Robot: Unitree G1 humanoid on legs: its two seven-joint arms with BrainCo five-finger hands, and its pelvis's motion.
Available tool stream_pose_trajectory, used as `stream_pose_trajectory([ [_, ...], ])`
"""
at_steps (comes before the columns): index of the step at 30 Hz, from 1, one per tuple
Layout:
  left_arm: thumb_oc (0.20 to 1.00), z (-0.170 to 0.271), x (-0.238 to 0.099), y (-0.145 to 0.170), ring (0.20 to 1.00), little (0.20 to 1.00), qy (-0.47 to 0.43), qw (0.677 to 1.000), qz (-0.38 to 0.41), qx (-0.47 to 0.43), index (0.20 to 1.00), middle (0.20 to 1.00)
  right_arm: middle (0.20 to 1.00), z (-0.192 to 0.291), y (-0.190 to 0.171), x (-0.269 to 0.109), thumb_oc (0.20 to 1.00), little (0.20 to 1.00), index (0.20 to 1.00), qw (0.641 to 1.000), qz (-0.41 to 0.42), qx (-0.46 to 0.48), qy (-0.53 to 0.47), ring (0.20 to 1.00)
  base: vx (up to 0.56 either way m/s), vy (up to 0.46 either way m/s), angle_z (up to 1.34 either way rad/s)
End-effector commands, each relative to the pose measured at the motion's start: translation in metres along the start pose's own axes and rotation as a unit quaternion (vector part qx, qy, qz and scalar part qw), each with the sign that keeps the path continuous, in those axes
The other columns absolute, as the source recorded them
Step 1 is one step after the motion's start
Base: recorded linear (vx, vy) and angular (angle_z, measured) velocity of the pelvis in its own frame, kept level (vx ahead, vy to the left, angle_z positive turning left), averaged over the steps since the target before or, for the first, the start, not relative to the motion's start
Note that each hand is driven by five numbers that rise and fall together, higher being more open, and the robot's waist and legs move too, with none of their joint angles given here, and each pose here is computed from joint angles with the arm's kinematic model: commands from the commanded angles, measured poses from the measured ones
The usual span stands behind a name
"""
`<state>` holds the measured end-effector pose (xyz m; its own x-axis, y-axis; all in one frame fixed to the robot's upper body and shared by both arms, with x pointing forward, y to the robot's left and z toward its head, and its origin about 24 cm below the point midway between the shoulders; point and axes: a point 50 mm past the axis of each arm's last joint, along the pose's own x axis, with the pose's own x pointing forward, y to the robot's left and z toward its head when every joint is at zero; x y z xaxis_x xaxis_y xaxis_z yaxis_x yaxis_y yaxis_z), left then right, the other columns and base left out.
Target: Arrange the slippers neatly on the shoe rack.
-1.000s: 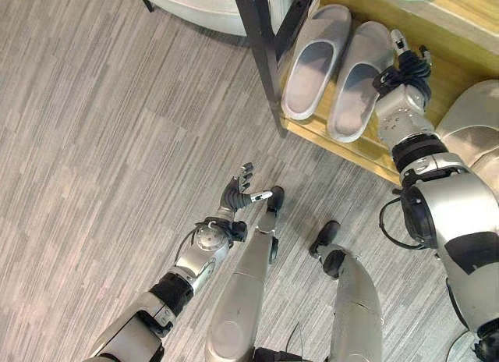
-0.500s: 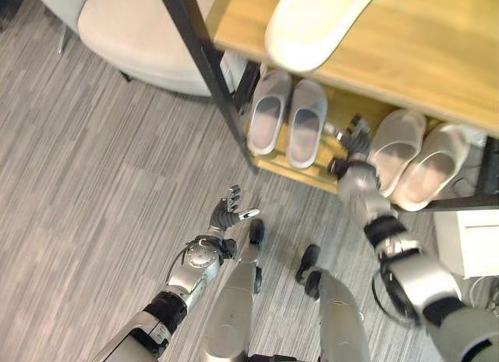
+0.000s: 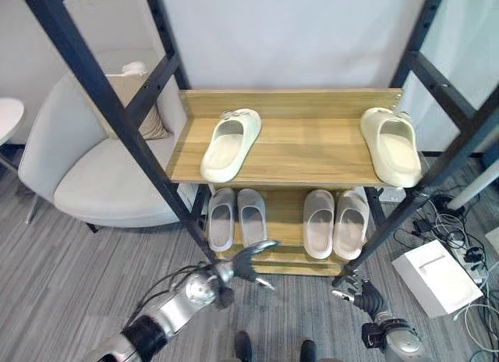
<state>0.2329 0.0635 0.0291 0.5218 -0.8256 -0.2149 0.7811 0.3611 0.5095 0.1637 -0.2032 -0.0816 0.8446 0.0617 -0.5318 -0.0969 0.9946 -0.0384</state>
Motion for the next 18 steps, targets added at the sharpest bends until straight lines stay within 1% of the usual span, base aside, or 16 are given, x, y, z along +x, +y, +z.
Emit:
stream_pose_trajectory([
  [1, 1.0, 0.022, 0.003, 0.032, 1.0, 1.0, -0.083, 0.994, 0.034, -0.059, 1.0, 1.0, 1.0, 0.054, 0.003, 0.022, 1.0, 1.0, 1.0, 0.995, 0.017, -0.013, -0.101, 1.0, 0.03, -0.003, -0.37],
  [3, 1.0, 0.045, 0.004, 0.043, 1.0, 1.0, -0.14, 0.985, 0.038, -0.095, 1.0, 1.0, 1.0, 0.054, 0.004, 0.022, 1.0, 1.0, 1.0, 0.995, 0.019, -0.013, -0.1, 1.0, 0.04, -0.009, -0.29],
  [4, 1.0, 0.063, 0.004, 0.05, 1.0, 1.0, -0.185, 0.974, 0.039, -0.128, 1.0, 1.0, 1.0, 0.054, 0.006, 0.022, 1.0, 1.0, 1.0, 0.995, 0.023, -0.017, -0.099, 1.0, 0.04, -0.014, -0.06],
  [5, 1.0, 0.072, 0.002, 0.057, 1.0, 1.0, -0.21, 0.967, 0.054, -0.137, 1.0, 1.0, 1.0, 0.055, 0.006, 0.021, 1.0, 1.0, 1.0, 0.994, 0.023, -0.017, -0.101, 1.0, 0.06, -0.026, -0.04],
  [6, 1.0, 0.085, -0.004, 0.072, 1.0, 1.0, -0.247, 0.954, 0.09, -0.142, 1.0, 1.0, 1.0, 0.054, 0.009, 0.02, 1.0, 1.0, 1.0, 0.994, 0.027, -0.013, -0.103, 1.0, 0.06, -0.032, 0.03],
  [8, 1.0, 0.097, -0.016, 0.096, 1.0, 1.0, -0.289, 0.932, 0.171, -0.138, 1.0, 1.0, 1.0, 0.049, 0.011, 0.018, 1.0, 1.0, 1.0, 0.995, 0.028, -0.005, -0.097, 1.0, 0.05, -0.031, 0.06],
  [10, 1.0, 0.11, -0.033, 0.121, 1.0, 1.0, -0.314, 0.91, 0.259, -0.078, 1.0, 1.0, 1.0, 0.045, 0.013, 0.017, 1.0, 1.0, 1.0, 0.995, 0.027, 0.005, -0.092, 1.0, 0.04, -0.02, 0.08],
  [11, 1.0, 0.114, -0.04, 0.133, 1.0, 1.0, -0.323, 0.892, 0.31, -0.062, 1.0, 1.0, 1.0, 0.043, 0.016, 0.015, 1.0, 1.0, 1.0, 0.995, 0.033, 0.008, -0.089, 1.0, 0.04, -0.02, 0.06],
  [12, 1.0, 0.115, -0.046, 0.146, 1.0, 1.0, -0.312, 0.872, 0.376, -0.014, 1.0, 1.0, 1.0, 0.041, 0.018, 0.014, 1.0, 1.0, 1.0, 0.995, 0.037, 0.017, -0.087, 1.0, 0.05, -0.023, 0.04],
  [13, 1.0, 0.115, -0.048, 0.159, 1.0, 1.0, -0.285, 0.85, 0.44, 0.053, 1.0, 1.0, 1.0, 0.039, 0.019, 0.014, 1.0, 1.0, 1.0, 0.995, 0.042, 0.019, -0.084, 1.0, 0.05, -0.021, 0.03],
  [14, 1.0, 0.117, -0.051, 0.168, 1.0, 1.0, -0.268, 0.83, 0.478, 0.099, 1.0, 1.0, 1.0, 0.038, 0.019, 0.015, 1.0, 1.0, 1.0, 0.995, 0.043, 0.017, -0.084, 1.0, 0.04, -0.017, 0.06],
  [15, 1.0, 0.115, -0.053, 0.179, 1.0, 1.0, -0.237, 0.813, 0.51, 0.153, 1.0, 1.0, 1.0, 0.037, 0.02, 0.014, 1.0, 1.0, 1.0, 0.996, 0.045, 0.017, -0.081, 1.0, 0.0, 0.0, 0.0],
  [16, 1.0, 0.116, -0.051, 0.183, 1.0, 1.0, -0.225, 0.806, 0.516, 0.18, 1.0, 1.0, 1.0, 0.037, 0.019, 0.015, 1.0, 1.0, 1.0, 0.995, 0.044, 0.017, -0.083, 1.0, 0.0, 0.0, 0.0],
  [17, 1.0, 0.112, -0.053, 0.192, 1.0, 1.0, -0.192, 0.797, 0.526, 0.225, 1.0, 1.0, 1.0, 0.038, 0.019, 0.016, 1.0, 1.0, 1.0, 0.995, 0.045, 0.016, -0.084, 1.0, 0.04, 0.004, -0.06],
  [18, 1.0, 0.107, -0.056, 0.205, 1.0, 1.0, -0.148, 0.779, 0.542, 0.278, 1.0, 1.0, 1.0, 0.037, 0.019, 0.015, 1.0, 1.0, 1.0, 0.995, 0.048, 0.017, -0.082, 1.0, 0.04, 0.005, -0.05],
])
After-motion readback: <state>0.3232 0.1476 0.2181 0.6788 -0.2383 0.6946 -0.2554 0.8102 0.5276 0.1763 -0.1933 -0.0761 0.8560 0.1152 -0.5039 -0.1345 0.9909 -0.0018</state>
